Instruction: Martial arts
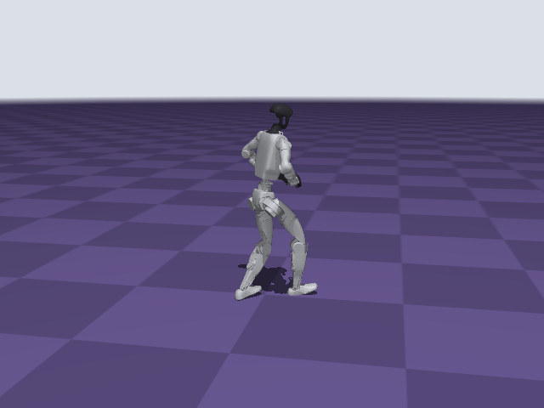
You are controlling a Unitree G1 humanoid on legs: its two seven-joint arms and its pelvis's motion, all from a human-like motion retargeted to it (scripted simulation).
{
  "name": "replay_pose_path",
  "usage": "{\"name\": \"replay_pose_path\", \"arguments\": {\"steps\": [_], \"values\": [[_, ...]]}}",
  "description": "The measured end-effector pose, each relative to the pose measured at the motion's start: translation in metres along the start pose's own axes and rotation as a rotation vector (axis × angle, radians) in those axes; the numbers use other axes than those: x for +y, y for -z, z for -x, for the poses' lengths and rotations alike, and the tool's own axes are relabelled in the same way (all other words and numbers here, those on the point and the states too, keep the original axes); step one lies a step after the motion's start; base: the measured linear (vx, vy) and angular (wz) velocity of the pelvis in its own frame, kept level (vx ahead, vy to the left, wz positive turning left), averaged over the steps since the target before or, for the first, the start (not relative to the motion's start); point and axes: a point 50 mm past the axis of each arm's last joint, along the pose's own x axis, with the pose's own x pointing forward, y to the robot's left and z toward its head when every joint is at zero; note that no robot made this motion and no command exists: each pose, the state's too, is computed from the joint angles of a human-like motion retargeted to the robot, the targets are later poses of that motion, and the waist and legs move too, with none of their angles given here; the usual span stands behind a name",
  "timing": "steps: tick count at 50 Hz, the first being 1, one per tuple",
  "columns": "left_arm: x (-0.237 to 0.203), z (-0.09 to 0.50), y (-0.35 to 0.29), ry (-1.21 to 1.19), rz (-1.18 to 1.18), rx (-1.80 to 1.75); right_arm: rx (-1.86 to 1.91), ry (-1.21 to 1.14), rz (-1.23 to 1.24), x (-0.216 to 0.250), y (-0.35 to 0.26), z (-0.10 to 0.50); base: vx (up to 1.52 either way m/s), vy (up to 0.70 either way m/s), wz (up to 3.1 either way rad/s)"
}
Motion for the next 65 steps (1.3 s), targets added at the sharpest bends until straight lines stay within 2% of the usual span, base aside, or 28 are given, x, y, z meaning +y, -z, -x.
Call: {"name": "replay_pose_path", "arguments": {"steps": [12, 22, 38, 50, 65], "values": [[-0.003, 0.013, 0.013, 0.093, 0.041, 0.108, 0.092, -0.043, -0.062, 0.002, 0.01, 0.009, 0.03, -0.03, 0.29], [0.0, 0.025, 0.028, 0.124, 0.116, 0.208, 0.29, 0.01, -0.111, -0.004, 0.035, 0.035, 0.12, -0.12, 0.18], [-0.024, 0.052, 0.077, 0.212, 0.304, 0.525, 0.539, -0.013, -0.32, 0.024, 0.079, 0.046, 0.21, -0.09, 0.08], [-0.031, 0.075, 0.077, 0.302, 0.368, 0.6, 0.634, -0.032, -0.429, 0.026, 0.086, 0.064, 0.16, 0.02, -0.03], [-0.007, 0.071, 0.068, 0.129, 0.403, 0.548, 0.562, 0.12, -0.465, 0.003, 0.079, 0.063, 0.0, -0.05, 0.0]]}}
